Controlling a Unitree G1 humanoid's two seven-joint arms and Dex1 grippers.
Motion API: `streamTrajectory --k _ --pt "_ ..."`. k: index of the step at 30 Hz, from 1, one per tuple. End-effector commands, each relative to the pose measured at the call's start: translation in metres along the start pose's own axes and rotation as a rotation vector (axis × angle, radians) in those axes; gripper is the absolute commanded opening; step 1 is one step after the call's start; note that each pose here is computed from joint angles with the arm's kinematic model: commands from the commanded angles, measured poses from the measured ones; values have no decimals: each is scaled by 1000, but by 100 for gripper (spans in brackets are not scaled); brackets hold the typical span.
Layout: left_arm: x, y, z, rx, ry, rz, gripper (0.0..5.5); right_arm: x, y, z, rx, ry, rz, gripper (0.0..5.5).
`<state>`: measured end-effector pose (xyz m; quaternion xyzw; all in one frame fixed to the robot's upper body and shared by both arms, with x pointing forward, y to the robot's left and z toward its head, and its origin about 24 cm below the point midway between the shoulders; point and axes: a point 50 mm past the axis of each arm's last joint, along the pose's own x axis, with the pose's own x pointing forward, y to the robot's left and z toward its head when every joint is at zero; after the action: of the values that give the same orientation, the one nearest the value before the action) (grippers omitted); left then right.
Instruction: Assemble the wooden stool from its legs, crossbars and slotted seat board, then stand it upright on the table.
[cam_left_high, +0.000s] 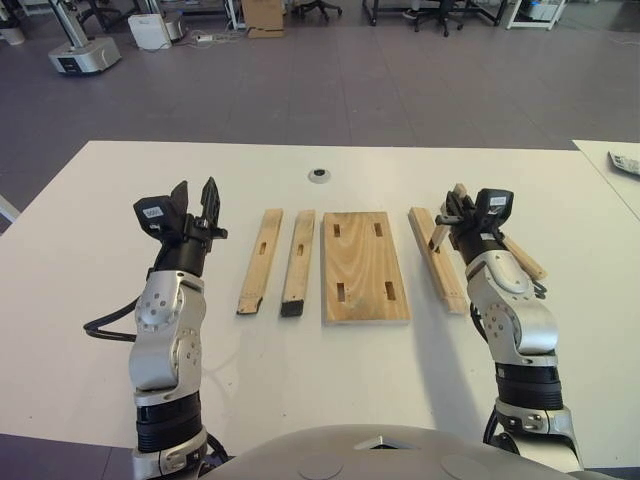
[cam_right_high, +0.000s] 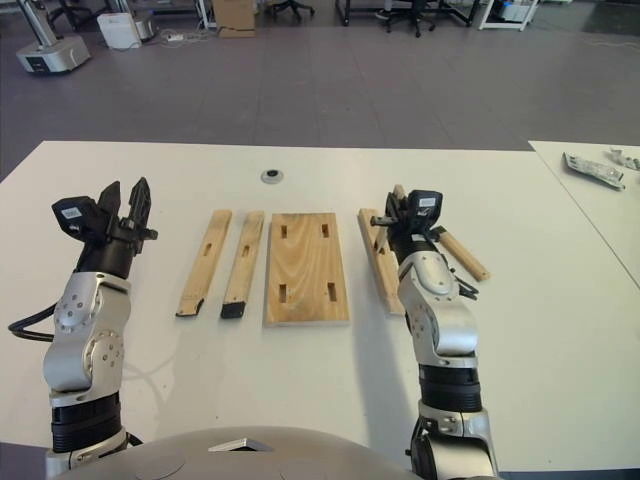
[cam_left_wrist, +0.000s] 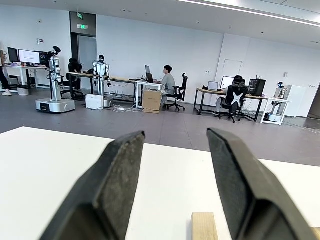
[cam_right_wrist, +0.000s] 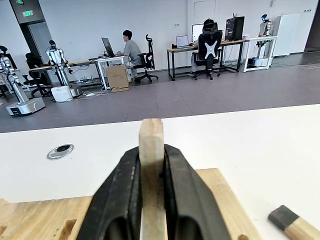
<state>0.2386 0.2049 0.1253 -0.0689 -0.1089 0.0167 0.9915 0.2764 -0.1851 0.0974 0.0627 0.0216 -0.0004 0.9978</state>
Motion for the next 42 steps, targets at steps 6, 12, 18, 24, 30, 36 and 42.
streamTrajectory --k 6,12,18,24,30,36,42 --pt "4 0 4 11 -13 -13 230 4 -5 -7 22 -12 -18 41" --pt "6 0 5 12 -14 -22 230 7 -10 -15 -6 8 -16 41" --pt "5 -1 5 14 -17 -19 230 7 -12 -17 -5 -8 -4 41" --pt "4 2 7 23 -29 -7 230 -19 -7 -60 -35 48 111 41" --pt "6 4 9 30 -34 -6 230 -25 -4 -74 -33 104 97 41" --pt "4 3 8 24 -40 8 230 -23 -7 -75 -23 124 82 41" --pt "4 3 7 21 -45 25 230 -18 -7 -70 -11 107 97 108"
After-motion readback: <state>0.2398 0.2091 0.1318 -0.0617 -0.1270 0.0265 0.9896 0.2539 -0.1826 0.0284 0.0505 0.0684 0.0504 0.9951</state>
